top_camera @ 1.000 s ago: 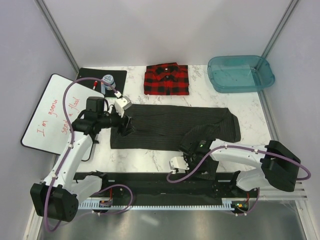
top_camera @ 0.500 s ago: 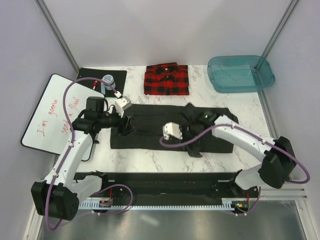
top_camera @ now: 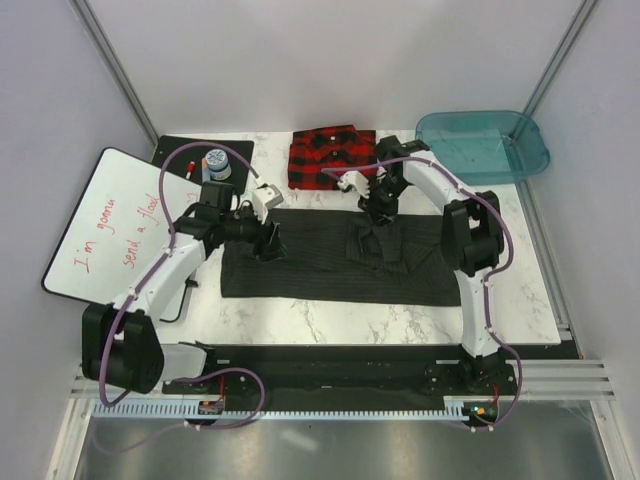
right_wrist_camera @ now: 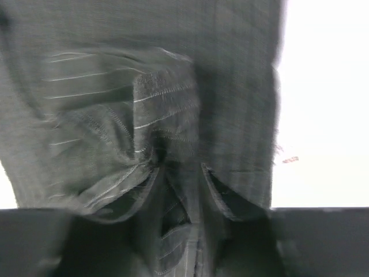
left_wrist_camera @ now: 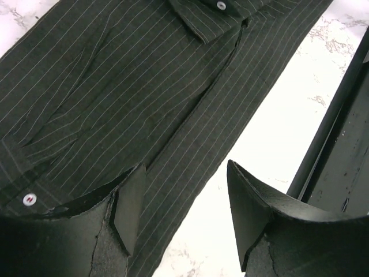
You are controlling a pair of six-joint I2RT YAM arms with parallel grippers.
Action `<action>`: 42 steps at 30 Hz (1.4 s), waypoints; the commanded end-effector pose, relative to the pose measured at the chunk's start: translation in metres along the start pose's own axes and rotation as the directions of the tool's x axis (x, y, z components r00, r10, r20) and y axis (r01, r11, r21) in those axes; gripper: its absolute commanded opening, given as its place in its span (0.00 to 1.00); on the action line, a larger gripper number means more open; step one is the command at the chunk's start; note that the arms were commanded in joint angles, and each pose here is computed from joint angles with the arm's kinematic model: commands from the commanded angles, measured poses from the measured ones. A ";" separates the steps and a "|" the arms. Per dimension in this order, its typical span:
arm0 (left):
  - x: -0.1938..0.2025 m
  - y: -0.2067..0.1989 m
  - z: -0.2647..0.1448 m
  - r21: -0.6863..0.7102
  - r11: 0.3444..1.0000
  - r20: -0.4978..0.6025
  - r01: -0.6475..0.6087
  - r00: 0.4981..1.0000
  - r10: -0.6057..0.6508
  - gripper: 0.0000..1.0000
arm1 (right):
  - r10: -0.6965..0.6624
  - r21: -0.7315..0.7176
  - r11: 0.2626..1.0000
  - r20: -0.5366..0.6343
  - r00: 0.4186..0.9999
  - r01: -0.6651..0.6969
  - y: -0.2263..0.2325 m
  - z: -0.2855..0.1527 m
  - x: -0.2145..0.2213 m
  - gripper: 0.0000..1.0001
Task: Fold and stack the long sleeve shirts
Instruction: Fold the shirt
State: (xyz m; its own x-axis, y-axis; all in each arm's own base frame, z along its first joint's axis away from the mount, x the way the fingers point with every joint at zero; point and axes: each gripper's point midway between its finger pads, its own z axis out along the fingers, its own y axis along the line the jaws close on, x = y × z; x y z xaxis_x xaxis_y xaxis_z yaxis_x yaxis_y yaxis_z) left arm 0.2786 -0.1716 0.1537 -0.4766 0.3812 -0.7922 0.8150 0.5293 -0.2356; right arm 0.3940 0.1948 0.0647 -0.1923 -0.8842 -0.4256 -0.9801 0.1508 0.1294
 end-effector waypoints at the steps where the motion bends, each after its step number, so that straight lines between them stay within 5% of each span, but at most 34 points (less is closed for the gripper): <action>1: -0.027 0.016 0.011 -0.043 0.999 0.056 0.024 0.998 -0.021 0.65 | 0.121 0.037 0.992 0.082 0.989 -0.125 -0.036 -0.016 -0.004 0.45; 9: -0.034 0.008 0.044 -0.035 0.999 0.011 -0.021 1.000 0.022 0.66 | 0.448 -0.013 0.887 0.269 0.852 -0.462 -0.051 -0.066 0.016 0.65; 17: -0.060 -0.023 0.123 -0.084 0.996 -0.069 0.000 0.998 -0.006 0.61 | 0.745 -0.296 0.667 0.265 0.612 -0.684 0.005 -0.055 0.038 0.56; 23: -0.082 -0.068 0.183 -0.103 0.949 -0.130 -0.299 0.950 0.285 0.57 | 0.826 -0.336 0.558 0.316 0.468 -0.759 0.017 -0.072 0.059 0.51; 27: -0.080 -0.065 0.209 -0.124 0.832 -0.220 -0.541 0.833 0.508 0.56 | 0.839 -0.317 0.530 0.329 0.433 -0.786 0.015 -0.082 0.076 0.52; 33: -0.075 -0.051 0.231 -0.088 0.757 -0.289 -0.647 0.744 0.602 0.57 | 0.848 -0.338 0.513 0.343 0.404 -0.789 0.016 -0.096 0.091 0.52; 38: -0.066 -0.048 0.241 -0.062 0.755 -0.306 -0.653 0.732 0.608 0.59 | 0.851 -0.354 0.507 0.349 0.392 -0.786 0.019 -0.099 0.099 0.53; 42: -0.085 -0.042 0.235 -0.114 0.776 -0.258 -0.620 0.773 0.580 0.47 | 0.854 -0.361 0.507 0.336 0.397 -0.783 0.026 -0.097 0.105 0.54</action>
State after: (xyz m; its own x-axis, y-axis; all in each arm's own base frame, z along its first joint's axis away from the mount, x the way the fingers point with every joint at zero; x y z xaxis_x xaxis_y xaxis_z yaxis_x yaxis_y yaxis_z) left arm 0.3416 -0.3960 0.0653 -0.0221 0.8329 -0.5530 0.9181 0.2358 0.3185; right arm 0.3610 0.0609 0.0982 -0.9446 -0.0639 -0.3219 -0.2845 0.6481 0.7064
